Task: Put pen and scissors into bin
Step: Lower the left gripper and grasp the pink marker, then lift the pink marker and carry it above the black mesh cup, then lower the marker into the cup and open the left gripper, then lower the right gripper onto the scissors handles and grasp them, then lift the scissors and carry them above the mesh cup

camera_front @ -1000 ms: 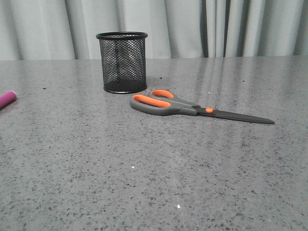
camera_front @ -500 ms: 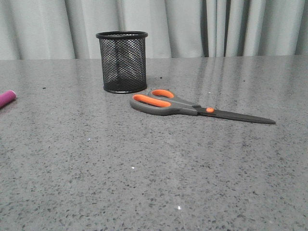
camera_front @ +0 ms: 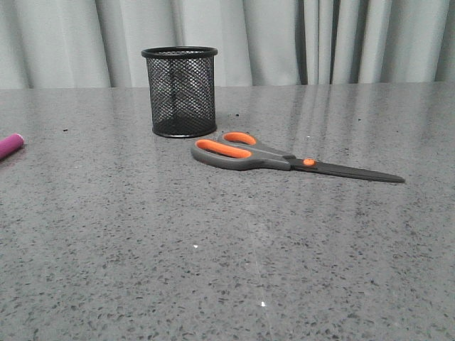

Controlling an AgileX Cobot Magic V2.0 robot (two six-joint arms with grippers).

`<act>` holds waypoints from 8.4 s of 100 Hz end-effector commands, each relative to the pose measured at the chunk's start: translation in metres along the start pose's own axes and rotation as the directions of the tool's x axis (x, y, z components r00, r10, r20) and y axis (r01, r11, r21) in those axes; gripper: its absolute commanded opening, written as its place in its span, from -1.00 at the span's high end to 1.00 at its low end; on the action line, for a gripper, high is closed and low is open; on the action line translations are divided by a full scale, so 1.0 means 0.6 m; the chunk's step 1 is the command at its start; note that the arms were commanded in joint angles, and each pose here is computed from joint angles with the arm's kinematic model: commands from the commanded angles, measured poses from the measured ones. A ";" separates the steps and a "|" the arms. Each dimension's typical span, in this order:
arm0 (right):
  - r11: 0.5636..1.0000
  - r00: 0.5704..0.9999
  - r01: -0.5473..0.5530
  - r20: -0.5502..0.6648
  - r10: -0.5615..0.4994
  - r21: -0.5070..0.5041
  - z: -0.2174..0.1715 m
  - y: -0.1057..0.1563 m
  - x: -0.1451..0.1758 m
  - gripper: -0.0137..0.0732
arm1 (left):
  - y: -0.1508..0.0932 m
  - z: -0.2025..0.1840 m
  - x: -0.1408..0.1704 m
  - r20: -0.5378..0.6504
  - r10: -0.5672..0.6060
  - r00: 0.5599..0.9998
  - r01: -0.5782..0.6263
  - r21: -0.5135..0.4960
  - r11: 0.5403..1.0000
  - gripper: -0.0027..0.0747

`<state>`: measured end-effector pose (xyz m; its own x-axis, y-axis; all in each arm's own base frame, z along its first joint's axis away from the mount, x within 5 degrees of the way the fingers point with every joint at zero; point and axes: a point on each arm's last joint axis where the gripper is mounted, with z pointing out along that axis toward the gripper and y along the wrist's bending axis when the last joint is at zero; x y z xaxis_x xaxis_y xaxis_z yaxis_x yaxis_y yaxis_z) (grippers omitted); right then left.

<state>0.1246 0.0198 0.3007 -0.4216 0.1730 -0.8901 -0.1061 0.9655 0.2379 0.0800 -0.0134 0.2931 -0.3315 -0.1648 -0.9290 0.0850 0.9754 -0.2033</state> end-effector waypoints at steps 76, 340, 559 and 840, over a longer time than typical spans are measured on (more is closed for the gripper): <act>0.998 0.993 0.063 -0.103 -0.064 -0.018 0.061 0.016 -0.101 -0.39 | -0.013 0.135 -0.102 -0.321 0.098 0.942 -0.074 0.086 0.994 -0.17; 0.996 0.991 0.086 -0.096 -0.088 -0.019 0.061 0.016 -0.102 -0.39 | -0.288 0.428 -0.214 0.150 0.342 0.928 -0.373 0.373 0.849 0.98; 0.682 0.644 0.507 -0.294 -0.706 -0.527 0.218 0.178 -0.113 -0.39 | -0.054 0.110 -0.134 0.273 0.218 0.937 -0.245 0.070 0.967 0.98; 0.923 0.839 0.361 0.478 -0.260 -0.131 0.396 0.329 -0.174 0.86 | 0.006 0.115 -0.124 0.191 0.217 0.957 -0.203 -0.088 0.975 0.98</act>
<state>0.3658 0.2453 0.3106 -0.0288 -0.0739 -0.9969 -0.4094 0.9107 -0.0557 0.1698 -0.0104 0.3280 -0.1732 0.0367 -0.9842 0.0996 0.9948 0.0196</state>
